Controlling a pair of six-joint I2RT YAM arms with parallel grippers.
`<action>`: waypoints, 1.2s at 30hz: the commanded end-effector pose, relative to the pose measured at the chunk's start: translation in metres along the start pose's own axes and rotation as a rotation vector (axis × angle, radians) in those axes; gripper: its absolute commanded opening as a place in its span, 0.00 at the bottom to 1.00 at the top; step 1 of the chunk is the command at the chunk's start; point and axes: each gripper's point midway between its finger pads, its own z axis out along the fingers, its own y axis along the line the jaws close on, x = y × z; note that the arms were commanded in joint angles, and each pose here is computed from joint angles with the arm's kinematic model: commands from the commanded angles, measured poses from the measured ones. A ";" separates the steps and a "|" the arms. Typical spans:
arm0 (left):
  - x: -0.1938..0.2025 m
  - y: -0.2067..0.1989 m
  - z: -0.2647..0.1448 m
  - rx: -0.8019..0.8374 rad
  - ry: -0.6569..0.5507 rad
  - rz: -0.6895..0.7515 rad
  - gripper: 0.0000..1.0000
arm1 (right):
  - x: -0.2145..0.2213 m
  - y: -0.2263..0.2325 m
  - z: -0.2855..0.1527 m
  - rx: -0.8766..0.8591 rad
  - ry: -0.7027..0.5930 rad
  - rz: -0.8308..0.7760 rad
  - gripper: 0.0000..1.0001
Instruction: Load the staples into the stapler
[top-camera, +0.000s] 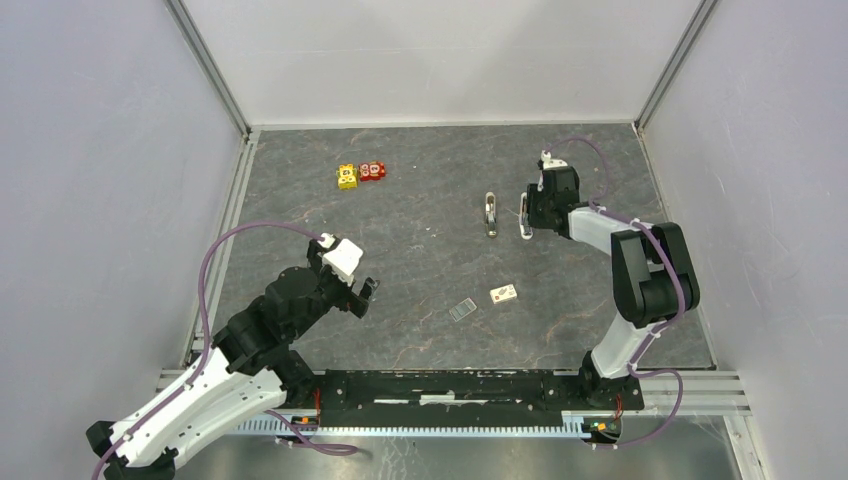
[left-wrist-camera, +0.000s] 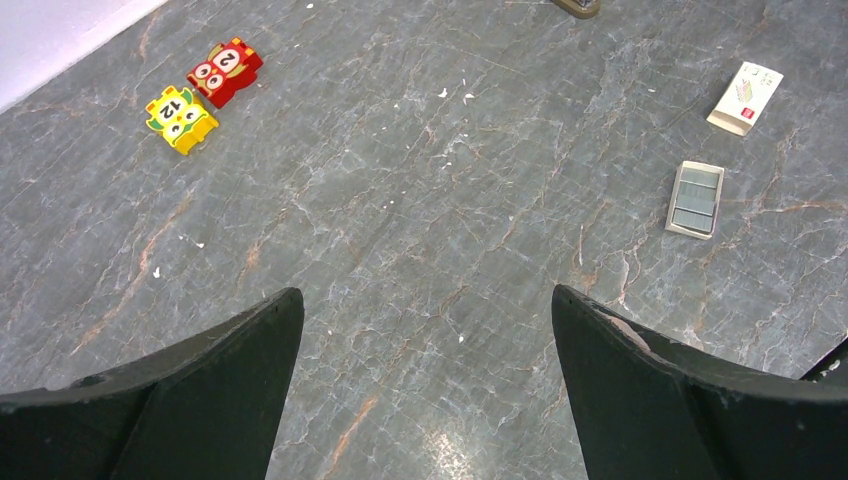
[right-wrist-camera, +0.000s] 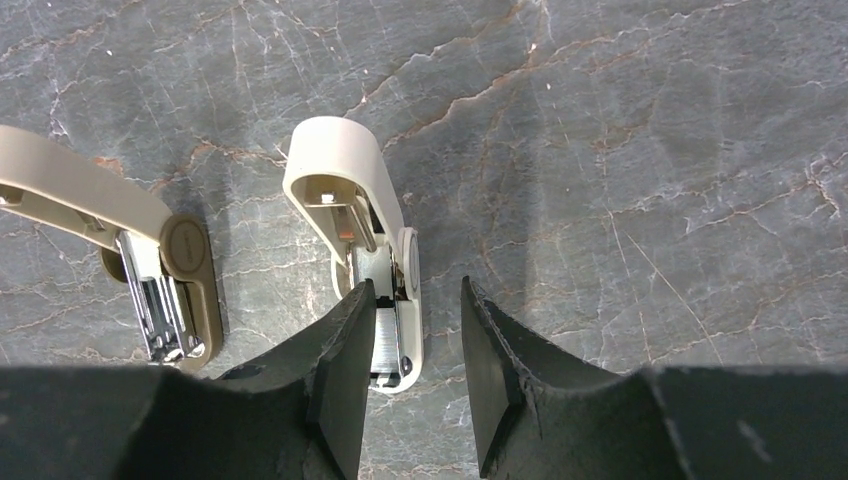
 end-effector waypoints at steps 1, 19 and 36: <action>-0.011 0.003 0.000 -0.004 -0.043 0.032 1.00 | -0.001 0.001 -0.011 -0.014 -0.014 0.002 0.43; -0.013 0.005 -0.002 -0.010 -0.058 0.018 1.00 | 0.006 0.012 -0.022 -0.057 0.012 -0.062 0.51; -0.013 0.009 -0.005 -0.035 -0.074 0.003 1.00 | 0.025 0.010 -0.002 0.053 0.057 -0.153 0.55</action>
